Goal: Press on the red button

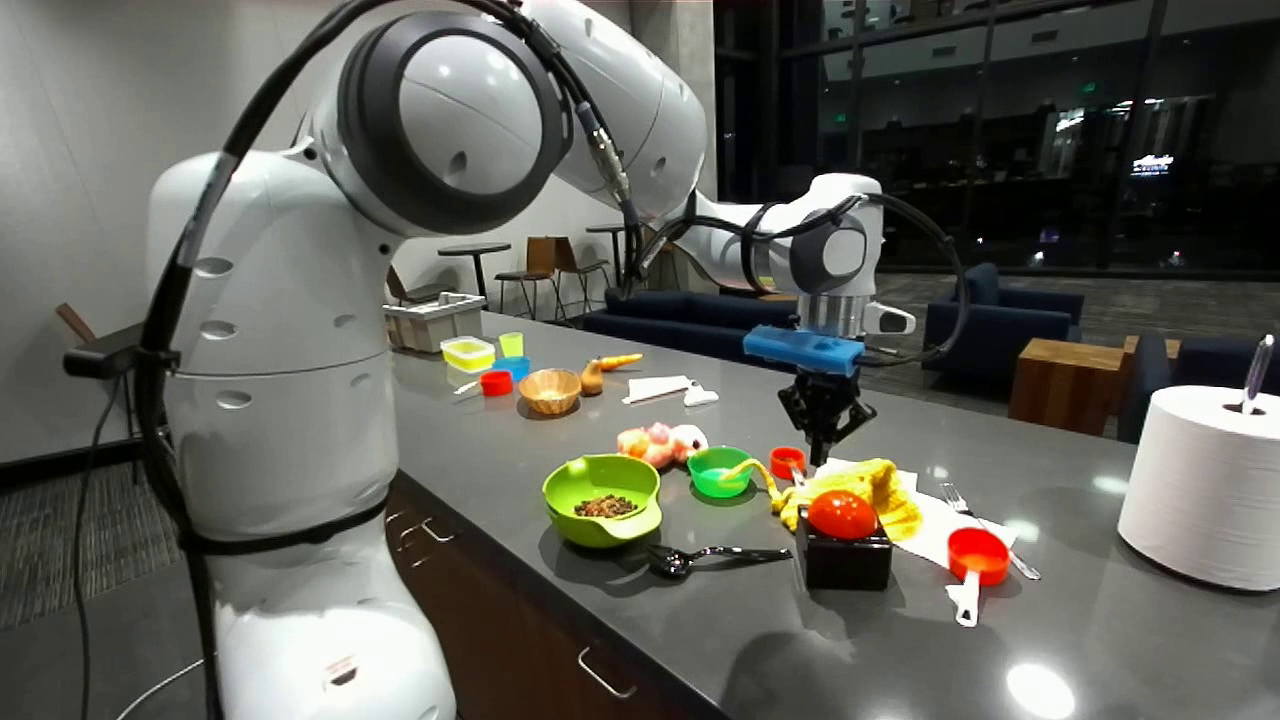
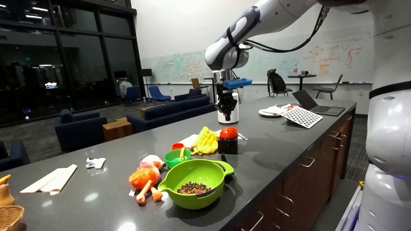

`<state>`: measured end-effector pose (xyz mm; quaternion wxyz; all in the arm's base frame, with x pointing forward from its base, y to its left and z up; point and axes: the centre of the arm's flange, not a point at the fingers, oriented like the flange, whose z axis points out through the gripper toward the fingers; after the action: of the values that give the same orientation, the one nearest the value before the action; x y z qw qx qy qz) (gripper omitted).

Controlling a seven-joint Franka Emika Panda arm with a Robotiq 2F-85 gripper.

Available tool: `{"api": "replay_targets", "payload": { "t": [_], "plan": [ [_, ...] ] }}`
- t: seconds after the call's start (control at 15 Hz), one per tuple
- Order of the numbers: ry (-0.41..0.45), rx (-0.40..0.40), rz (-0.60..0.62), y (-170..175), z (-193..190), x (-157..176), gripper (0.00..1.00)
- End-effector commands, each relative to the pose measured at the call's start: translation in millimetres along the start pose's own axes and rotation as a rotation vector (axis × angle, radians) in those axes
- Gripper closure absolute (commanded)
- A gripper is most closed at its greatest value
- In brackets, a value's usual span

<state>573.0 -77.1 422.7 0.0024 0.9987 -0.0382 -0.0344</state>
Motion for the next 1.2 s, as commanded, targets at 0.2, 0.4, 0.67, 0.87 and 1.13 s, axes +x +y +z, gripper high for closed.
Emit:
{"api": "replay_targets", "payload": {
  "t": [0.2, 0.4, 0.67, 0.87, 1.13],
  "plan": [
    [-0.01, 0.03, 0.008, 16.4, 10.5, 21.6, 1.0],
    [-0.018, 0.046, 0.026, 21.7, 15.1, 26.6, 1.0],
    [-0.032, 0.077, 0.061, 24.8, 26.2, 27.2, 1.0],
    [-0.049, 0.083, 0.074, 28.4, 40.7, 26.2, 1.0],
    [-0.074, 0.081, 0.088, 33.1, 58.7, 24.8, 1.0]
  ]
}}
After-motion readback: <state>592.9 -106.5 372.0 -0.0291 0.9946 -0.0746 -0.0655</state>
